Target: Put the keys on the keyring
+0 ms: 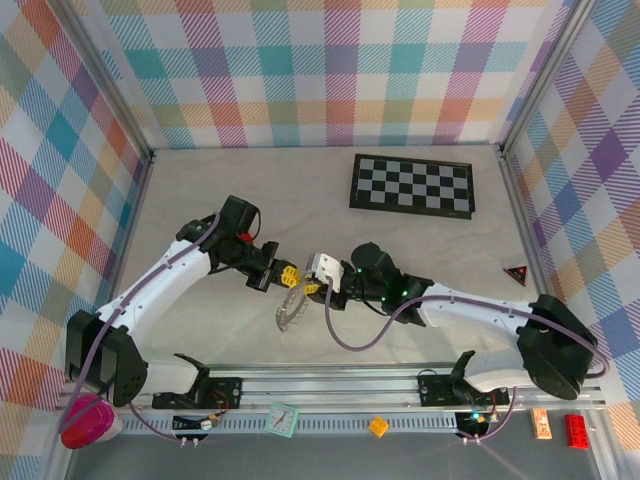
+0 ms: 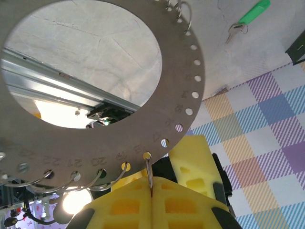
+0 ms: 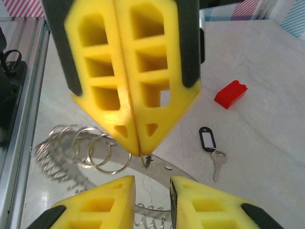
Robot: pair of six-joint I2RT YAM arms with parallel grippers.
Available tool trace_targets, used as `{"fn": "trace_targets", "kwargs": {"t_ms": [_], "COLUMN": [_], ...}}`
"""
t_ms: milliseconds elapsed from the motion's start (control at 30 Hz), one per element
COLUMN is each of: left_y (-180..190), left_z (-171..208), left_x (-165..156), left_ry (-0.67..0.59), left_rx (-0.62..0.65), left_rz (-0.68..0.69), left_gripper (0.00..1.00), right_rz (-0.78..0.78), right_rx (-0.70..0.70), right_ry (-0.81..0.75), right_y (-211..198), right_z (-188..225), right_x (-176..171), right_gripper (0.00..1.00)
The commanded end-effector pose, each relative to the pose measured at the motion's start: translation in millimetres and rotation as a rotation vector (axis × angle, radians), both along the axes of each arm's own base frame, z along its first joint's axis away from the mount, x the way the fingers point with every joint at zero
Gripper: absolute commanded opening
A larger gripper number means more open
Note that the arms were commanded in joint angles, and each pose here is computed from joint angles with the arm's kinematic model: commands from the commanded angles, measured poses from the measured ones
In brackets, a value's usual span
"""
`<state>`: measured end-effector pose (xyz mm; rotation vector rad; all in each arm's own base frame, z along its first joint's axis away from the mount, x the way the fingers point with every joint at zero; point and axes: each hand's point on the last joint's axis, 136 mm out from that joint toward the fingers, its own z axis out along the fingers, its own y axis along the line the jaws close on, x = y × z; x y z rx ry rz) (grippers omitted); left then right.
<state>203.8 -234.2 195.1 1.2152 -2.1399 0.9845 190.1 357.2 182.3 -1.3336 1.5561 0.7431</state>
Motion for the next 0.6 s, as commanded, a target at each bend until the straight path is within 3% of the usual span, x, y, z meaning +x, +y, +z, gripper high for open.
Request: {"fn": "trace_targets", "kwargs": {"t_ms": [0, 567], "left_y": [0, -3], "left_z": [6, 11], "left_x": [-5, -1], "left_ry": [0.015, 0.005], "left_rx": [-0.045, -0.066], "left_rz": [0.004, 0.009], "left_gripper": [0.0, 0.0], "right_rz": [0.025, 0.023], "right_rx": [0.031, 0.084], "right_ry": [0.01, 0.005], "right_y": [1, 21], "right_z": [9, 17], "right_x": [-8, 2], "right_gripper": [0.26, 0.22]}}
